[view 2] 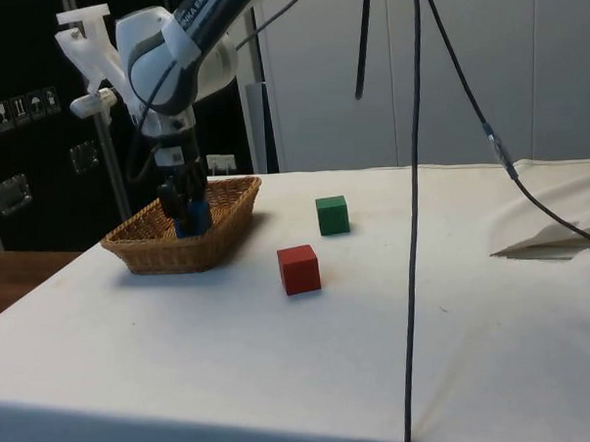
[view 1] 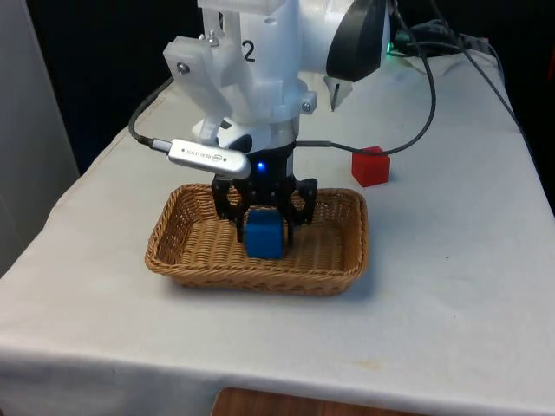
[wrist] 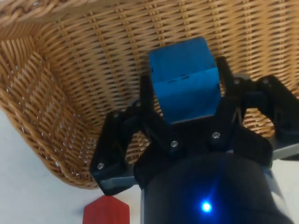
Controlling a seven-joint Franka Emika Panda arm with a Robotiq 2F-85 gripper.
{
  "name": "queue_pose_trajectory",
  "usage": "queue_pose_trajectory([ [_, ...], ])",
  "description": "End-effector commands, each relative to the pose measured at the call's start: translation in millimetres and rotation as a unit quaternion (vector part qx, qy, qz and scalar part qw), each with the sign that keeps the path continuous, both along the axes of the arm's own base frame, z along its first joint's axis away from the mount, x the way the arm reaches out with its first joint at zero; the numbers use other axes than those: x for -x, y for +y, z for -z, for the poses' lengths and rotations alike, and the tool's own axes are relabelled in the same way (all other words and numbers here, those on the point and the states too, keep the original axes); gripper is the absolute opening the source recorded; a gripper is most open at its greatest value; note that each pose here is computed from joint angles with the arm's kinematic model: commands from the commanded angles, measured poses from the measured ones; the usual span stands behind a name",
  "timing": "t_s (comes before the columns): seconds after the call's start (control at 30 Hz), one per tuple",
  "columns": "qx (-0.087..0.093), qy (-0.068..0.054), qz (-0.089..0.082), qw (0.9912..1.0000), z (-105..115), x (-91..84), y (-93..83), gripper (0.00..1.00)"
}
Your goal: Pick up the blue cube and place it into the basket.
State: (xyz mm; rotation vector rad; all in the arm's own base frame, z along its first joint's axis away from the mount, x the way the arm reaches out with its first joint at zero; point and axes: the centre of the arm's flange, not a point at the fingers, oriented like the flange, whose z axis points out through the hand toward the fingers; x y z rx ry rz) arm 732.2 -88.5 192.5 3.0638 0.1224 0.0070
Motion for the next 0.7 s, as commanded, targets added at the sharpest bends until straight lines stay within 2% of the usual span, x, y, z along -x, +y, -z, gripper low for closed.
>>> queue_pose_trajectory([
  [0.0, -0.002, -0.001, 0.002, 1.00000, 1.8, -1.3, 0.7, 0.42],
  [0.07, -0.002, 0.000, 0.002, 1.00000, 3.1, -1.0, 0.0, 0.61],
  [0.1, -0.002, 0.000, 0.002, 1.00000, 3.4, -1.2, 0.0, 0.81],
  [0.13, 0.000, 0.000, 0.000, 1.00000, 1.9, -0.2, 0.0, 0.91],
  [0.17, -0.002, 0.000, 0.002, 1.00000, 4.2, -1.0, 0.0, 0.91],
  [0.2, -0.002, 0.000, 0.002, 1.00000, 3.7, -1.3, 0.0, 0.98],
  [0.47, -0.002, 0.000, 0.002, 1.00000, 4.1, -1.4, 0.0, 1.00],
  [0.53, -0.001, -0.002, 0.001, 1.00000, -9.7, -2.6, -0.1, 1.00],
  [0.67, -0.001, -0.002, 0.001, 1.00000, -24.0, -4.5, 0.5, 1.00],
])
